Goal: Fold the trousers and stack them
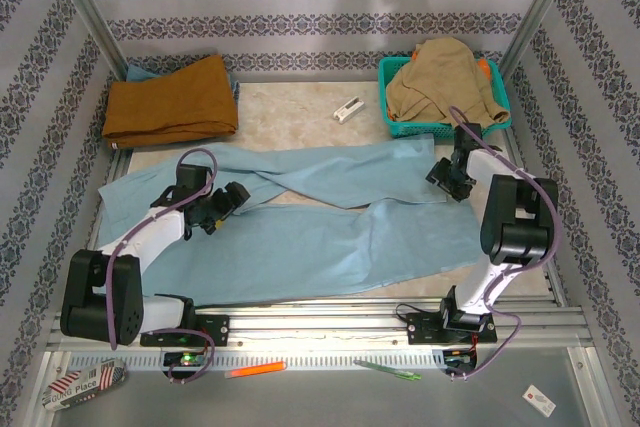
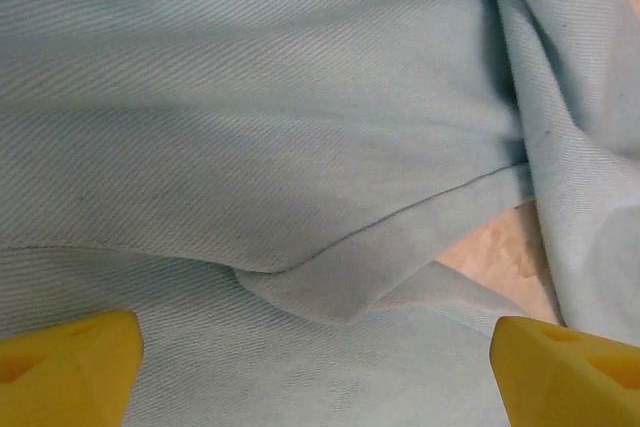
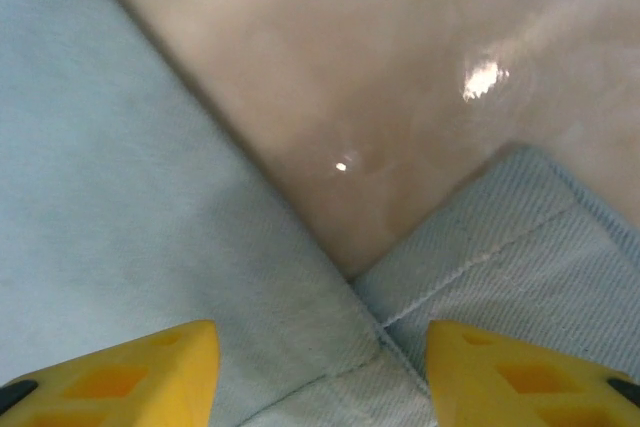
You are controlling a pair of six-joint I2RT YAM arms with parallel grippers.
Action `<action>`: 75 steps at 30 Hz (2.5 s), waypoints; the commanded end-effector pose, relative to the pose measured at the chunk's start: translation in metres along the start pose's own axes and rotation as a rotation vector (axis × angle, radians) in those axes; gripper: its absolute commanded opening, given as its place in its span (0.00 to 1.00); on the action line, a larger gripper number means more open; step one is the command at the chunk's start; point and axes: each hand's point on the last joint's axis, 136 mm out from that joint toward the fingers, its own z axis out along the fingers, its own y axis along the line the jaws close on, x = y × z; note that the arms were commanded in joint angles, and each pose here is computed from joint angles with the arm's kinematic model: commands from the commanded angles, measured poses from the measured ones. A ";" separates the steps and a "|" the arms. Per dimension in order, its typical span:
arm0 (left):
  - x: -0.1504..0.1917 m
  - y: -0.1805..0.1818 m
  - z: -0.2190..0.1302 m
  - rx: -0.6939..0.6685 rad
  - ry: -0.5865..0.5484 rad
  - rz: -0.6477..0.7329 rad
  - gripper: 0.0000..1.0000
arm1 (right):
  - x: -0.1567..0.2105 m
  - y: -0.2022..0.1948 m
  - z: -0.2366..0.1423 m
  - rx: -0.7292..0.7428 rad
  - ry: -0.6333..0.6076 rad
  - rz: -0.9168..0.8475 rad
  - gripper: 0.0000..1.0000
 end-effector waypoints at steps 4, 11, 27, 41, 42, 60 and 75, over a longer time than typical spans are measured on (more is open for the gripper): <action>0.001 0.010 0.007 -0.026 -0.013 0.022 0.90 | 0.009 -0.003 0.001 0.001 0.041 0.002 0.22; -0.002 0.009 0.004 -0.034 -0.019 0.042 0.90 | -0.005 0.007 -0.052 -0.052 -0.087 -0.007 0.00; -0.011 -0.019 -0.009 0.055 -0.018 0.059 0.88 | -0.060 -0.079 -0.093 -0.018 -0.228 0.275 0.00; -0.056 -0.088 -0.010 0.086 -0.071 0.111 0.89 | -0.016 -0.069 -0.104 -0.008 -0.272 0.232 0.55; -0.059 -0.098 -0.002 0.087 -0.060 0.128 0.89 | -0.013 -0.048 -0.114 -0.033 -0.297 0.170 0.55; -0.032 -0.191 0.167 0.061 0.182 0.330 0.87 | 0.139 0.140 -0.015 -0.279 0.084 -0.237 0.51; -0.092 -0.166 0.192 0.007 0.090 0.299 0.86 | 0.170 0.086 -0.007 -0.225 0.171 -0.255 0.54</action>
